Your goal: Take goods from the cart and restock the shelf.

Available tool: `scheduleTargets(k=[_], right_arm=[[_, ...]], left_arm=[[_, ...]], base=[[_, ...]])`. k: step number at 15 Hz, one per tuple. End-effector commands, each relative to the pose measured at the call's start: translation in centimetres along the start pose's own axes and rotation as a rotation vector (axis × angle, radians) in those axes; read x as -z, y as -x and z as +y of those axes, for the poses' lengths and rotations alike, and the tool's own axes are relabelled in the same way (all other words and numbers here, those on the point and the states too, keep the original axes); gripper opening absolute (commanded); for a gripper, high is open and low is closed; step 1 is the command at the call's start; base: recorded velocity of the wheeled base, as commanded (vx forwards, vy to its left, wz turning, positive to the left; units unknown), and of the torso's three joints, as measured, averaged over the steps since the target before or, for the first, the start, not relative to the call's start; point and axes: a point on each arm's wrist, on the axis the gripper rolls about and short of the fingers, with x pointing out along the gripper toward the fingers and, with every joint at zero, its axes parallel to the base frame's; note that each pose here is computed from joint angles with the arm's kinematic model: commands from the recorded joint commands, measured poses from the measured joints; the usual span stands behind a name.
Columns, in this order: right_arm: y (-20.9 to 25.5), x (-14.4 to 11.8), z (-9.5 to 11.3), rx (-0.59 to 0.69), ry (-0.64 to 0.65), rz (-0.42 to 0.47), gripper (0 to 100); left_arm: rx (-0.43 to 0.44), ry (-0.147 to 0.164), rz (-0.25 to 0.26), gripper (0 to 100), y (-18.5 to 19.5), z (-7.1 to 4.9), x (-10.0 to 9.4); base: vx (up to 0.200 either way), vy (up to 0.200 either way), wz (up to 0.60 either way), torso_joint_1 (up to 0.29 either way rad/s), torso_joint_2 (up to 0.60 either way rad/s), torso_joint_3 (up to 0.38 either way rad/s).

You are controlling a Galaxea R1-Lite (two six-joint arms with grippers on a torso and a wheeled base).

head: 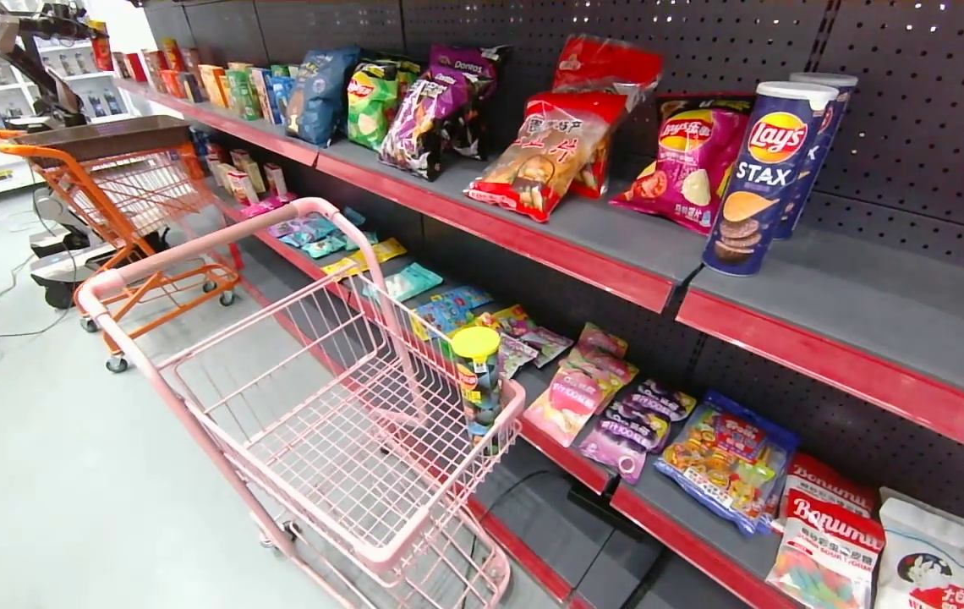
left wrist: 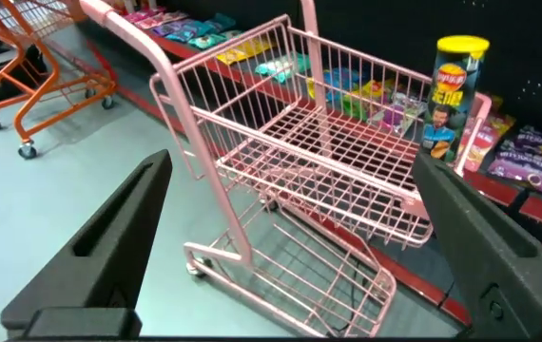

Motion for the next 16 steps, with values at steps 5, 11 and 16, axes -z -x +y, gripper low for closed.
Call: scheduleTargets(k=[5, 11, 16], right_arm=[[0.0, 0.0, 0.0, 0.000, 0.002, 0.001, 100], [0.0, 0.0, 0.0, 0.000, 0.002, 0.001, 100], [0.0, 0.0, 0.0, -0.001, 0.003, 0.001, 100]], left_arm=[[0.001, -0.001, 0.001, 100, 0.0, 0.0, 0.0], [0.080, 0.055, -0.048, 100, 0.0, 0.0, -6.6], [0.251, 0.176, 0.151, 100, -15.5, -0.7, -16.3]], base=[[0.000, 0.000, 0.00, -0.177, 0.53, 0.347], [0.000, 0.000, 0.00, -0.062, 0.20, 0.144], [0.000, 0.000, 0.00, 0.000, 0.00, 0.000]])
